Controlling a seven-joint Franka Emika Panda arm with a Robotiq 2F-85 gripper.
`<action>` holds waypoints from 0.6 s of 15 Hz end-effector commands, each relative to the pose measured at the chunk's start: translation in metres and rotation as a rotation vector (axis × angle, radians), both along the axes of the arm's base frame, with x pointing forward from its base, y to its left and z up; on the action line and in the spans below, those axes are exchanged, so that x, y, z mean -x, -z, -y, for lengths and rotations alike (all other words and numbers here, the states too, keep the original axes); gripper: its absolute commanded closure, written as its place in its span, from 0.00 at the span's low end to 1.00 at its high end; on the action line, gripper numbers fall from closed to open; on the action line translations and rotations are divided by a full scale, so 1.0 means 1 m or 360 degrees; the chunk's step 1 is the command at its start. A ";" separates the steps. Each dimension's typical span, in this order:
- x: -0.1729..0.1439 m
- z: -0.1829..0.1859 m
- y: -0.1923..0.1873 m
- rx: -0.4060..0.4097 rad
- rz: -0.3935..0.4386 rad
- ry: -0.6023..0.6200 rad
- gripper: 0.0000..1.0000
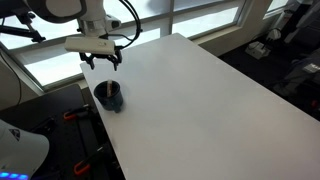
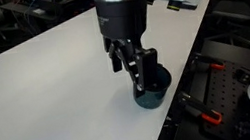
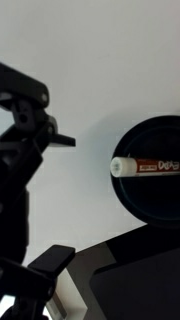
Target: Remove the marker from the cup and put it on the table
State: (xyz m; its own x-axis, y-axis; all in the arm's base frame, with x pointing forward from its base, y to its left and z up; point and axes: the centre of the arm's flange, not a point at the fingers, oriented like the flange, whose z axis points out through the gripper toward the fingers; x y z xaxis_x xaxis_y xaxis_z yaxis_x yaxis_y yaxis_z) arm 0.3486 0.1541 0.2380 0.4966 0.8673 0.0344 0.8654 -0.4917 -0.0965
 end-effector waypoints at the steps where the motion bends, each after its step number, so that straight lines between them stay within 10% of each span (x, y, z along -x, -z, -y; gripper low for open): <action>1: 0.023 0.021 0.014 0.0008 -0.0035 0.0077 0.00; 9: 0.031 0.033 0.037 0.0017 -0.0131 0.0139 0.00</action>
State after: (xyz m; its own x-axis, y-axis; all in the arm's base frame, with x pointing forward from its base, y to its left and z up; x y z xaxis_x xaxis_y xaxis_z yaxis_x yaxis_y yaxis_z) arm 0.3468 0.1325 0.2051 0.5553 0.8313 -0.0247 0.8181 -0.5514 -0.1631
